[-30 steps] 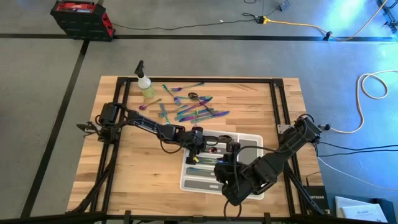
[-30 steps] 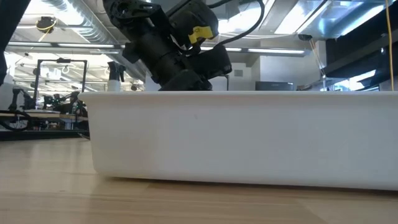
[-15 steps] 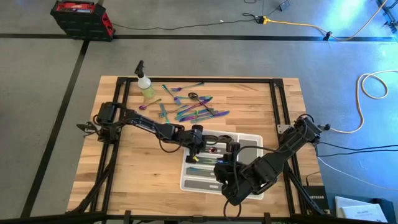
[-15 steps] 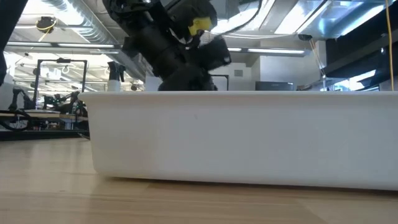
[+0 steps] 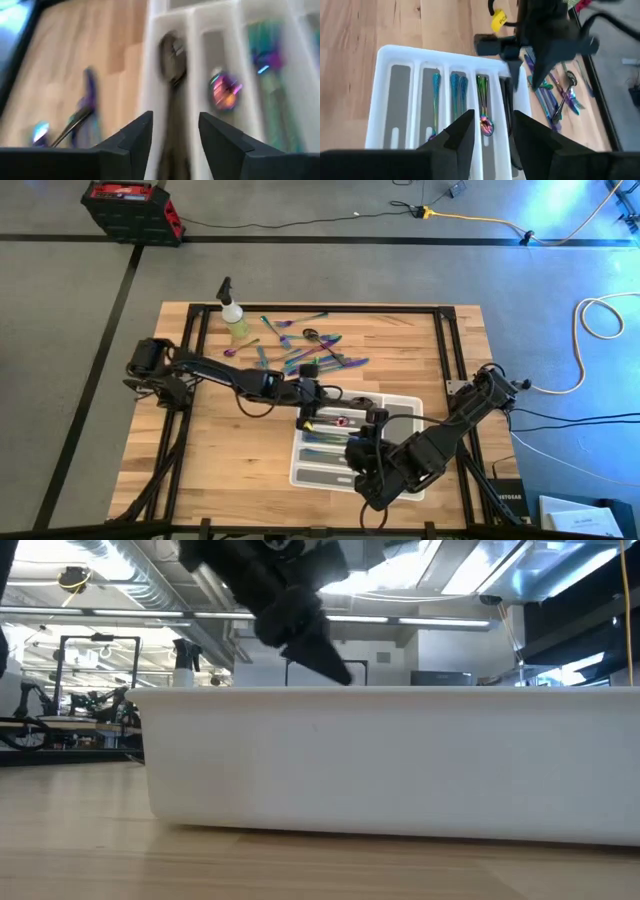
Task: Sort silverware
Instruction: Put the purple fork into the white silverware tray
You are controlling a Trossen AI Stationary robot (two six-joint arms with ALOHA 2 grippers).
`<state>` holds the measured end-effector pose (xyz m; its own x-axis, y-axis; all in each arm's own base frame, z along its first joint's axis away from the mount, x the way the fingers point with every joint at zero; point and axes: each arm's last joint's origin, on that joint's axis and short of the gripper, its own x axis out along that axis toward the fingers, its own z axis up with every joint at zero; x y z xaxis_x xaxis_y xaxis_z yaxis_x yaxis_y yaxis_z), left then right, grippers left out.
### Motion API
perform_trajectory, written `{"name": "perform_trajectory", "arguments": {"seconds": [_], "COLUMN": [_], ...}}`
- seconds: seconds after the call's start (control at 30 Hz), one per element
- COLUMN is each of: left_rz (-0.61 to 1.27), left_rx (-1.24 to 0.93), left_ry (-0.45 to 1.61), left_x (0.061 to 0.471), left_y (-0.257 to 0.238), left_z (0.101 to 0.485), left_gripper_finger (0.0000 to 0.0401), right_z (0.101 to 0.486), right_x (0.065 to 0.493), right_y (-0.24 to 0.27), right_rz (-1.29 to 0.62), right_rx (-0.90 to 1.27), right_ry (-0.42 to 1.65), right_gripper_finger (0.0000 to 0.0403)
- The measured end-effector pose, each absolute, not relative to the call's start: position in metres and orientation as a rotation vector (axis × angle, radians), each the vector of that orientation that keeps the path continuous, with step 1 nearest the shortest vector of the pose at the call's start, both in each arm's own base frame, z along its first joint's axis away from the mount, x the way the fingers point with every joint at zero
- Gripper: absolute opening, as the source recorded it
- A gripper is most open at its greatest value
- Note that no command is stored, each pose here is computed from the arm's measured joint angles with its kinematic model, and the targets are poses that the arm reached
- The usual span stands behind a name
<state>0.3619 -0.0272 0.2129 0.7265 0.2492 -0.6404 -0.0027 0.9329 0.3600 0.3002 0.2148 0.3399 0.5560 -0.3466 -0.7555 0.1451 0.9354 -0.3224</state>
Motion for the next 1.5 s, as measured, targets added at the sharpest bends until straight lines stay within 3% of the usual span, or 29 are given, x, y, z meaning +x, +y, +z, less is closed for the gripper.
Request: {"name": "perform_trajectory", "arguments": {"seconds": [0.23,0.43,0.73,1.03,1.17,1.5], "left_rz": [0.39,0.354,0.444,0.42,0.472,0.374], "left_rx": [0.512,0.393,0.223,-0.022,-0.108,-0.241], "left_ry": [0.842,0.815,0.715,0.808,0.812,0.876], "left_x": [0.339,0.319,0.276,0.233,0.219,0.209], "left_y": [-0.013,0.009,0.075,0.135,0.142,0.133], "left_z": [0.205,0.19,0.215,0.191,0.176,0.144], "left_gripper_finger": [0.0147,0.0147,0.0146,0.0146,0.0146,0.0146], "right_z": [0.319,0.265,0.216,0.22,0.224,0.227], "right_x": [0.296,0.297,0.3,0.309,0.312,0.316], "right_y": [0.224,0.226,0.229,0.231,0.23,0.227], "right_rz": [-0.351,-0.357,-0.31,-0.388,-0.441,-0.493], "right_rx": [-0.141,-0.024,0.056,0.017,-0.022,-0.053], "right_ry": [0.933,1.019,0.968,0.744,0.645,0.572], "right_gripper_finger": [0.0115,0.0115,0.0115,0.0115,0.0115,0.0115]}}
